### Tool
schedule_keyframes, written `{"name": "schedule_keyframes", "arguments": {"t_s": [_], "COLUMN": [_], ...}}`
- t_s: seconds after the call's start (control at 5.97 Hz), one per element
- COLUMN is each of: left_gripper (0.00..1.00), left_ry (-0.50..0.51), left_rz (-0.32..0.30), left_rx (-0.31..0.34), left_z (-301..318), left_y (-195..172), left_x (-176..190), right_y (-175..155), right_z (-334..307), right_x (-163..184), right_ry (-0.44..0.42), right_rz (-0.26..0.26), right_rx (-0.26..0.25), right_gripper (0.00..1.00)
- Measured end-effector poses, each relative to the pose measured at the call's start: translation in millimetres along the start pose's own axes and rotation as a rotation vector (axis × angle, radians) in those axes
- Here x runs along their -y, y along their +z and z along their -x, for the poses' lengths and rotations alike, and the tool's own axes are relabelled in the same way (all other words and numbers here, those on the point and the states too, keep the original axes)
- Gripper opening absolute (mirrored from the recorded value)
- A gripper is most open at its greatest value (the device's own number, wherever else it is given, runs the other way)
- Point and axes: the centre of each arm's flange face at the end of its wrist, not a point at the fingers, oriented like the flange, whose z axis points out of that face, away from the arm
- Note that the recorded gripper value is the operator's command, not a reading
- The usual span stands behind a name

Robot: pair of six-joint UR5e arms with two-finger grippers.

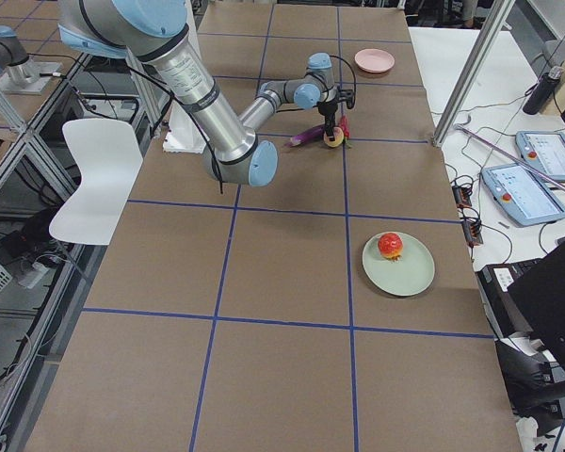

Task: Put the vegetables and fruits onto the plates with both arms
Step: 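Carry the peach with the right gripper and release it on the green plate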

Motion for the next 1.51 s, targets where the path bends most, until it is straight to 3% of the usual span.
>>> {"name": "schedule_keyframes", "arguments": {"t_s": [0.34, 0.5, 1.17, 1.51], "left_gripper": [1.0, 1.0, 1.0, 1.0], "left_ry": [0.0, 0.0, -0.005, -0.003], "left_rz": [0.0, -0.001, -0.003, -0.004], "left_rx": [-0.001, -0.012, -0.054, -0.054], "left_z": [0.0, -1.1, -3.9, -4.1], "left_y": [0.0, 0.4, 2.2, 2.1], "left_x": [0.0, 0.2, -0.2, -0.2], "right_y": [-15.0, -13.7, -22.6, -19.1], "right_z": [-55.6, -112.7, -423.1, -565.4], "right_x": [68.7, 107.8, 246.4, 265.8], "right_ry": [-0.072, -0.141, -0.358, -0.423], "right_rz": [-0.006, 0.007, 0.124, 0.182], "right_rx": [-0.006, -0.016, 0.043, 0.053], "right_gripper": [0.0, 0.0, 0.0, 0.0]}}
